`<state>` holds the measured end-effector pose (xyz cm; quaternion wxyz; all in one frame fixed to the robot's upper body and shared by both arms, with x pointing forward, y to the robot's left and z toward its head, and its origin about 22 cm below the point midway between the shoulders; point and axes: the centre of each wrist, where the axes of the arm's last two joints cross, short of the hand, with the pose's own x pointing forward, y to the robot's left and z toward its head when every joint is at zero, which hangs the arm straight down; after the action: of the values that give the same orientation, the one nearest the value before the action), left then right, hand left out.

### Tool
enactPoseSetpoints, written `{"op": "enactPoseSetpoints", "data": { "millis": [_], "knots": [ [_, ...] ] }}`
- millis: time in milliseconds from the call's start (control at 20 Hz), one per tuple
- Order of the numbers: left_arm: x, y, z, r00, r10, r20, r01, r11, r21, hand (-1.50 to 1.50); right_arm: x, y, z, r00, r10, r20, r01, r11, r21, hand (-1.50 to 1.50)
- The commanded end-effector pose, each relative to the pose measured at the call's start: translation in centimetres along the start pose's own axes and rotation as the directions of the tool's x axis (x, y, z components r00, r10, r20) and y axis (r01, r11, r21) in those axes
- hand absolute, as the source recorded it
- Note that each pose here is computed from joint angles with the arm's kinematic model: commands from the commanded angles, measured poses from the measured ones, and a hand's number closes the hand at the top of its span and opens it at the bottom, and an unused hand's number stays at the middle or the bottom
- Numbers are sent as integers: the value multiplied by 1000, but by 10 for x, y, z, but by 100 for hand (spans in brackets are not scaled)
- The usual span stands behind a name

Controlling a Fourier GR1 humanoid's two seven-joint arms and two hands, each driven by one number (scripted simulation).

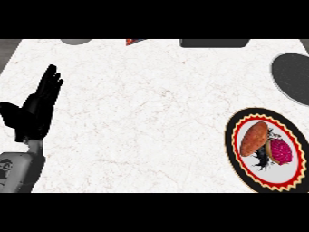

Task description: Pick the cupcake from the plate and place it in the pan

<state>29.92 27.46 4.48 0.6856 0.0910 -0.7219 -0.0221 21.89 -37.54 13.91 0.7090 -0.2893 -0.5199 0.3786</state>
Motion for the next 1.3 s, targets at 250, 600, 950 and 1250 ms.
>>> {"op": "enactPoseSetpoints", "data": {
  "millis": [250, 600, 950, 1250],
  "knots": [
    [-6, 2, -8, 1000, 8, -9, -8, 1000, -2, 0, -8, 29, -12, 999, 44, 16, -45, 996, 75, -150],
    [-15, -13, 16, 1000, 23, 4, -23, 1000, 9, 0, 2, 57, -24, 983, 176, -52, -169, 978, 118, -150],
    [12, -1, 0, 1000, -5, 10, 5, 1000, 5, 0, -13, 41, -26, 958, 269, -103, -245, 949, 201, -150],
    [-8, 10, 21, 1000, -1, -4, 1, 1000, 1, 0, -10, 50, -51, 963, 247, -108, -223, 955, 195, -150]
  ]
}}
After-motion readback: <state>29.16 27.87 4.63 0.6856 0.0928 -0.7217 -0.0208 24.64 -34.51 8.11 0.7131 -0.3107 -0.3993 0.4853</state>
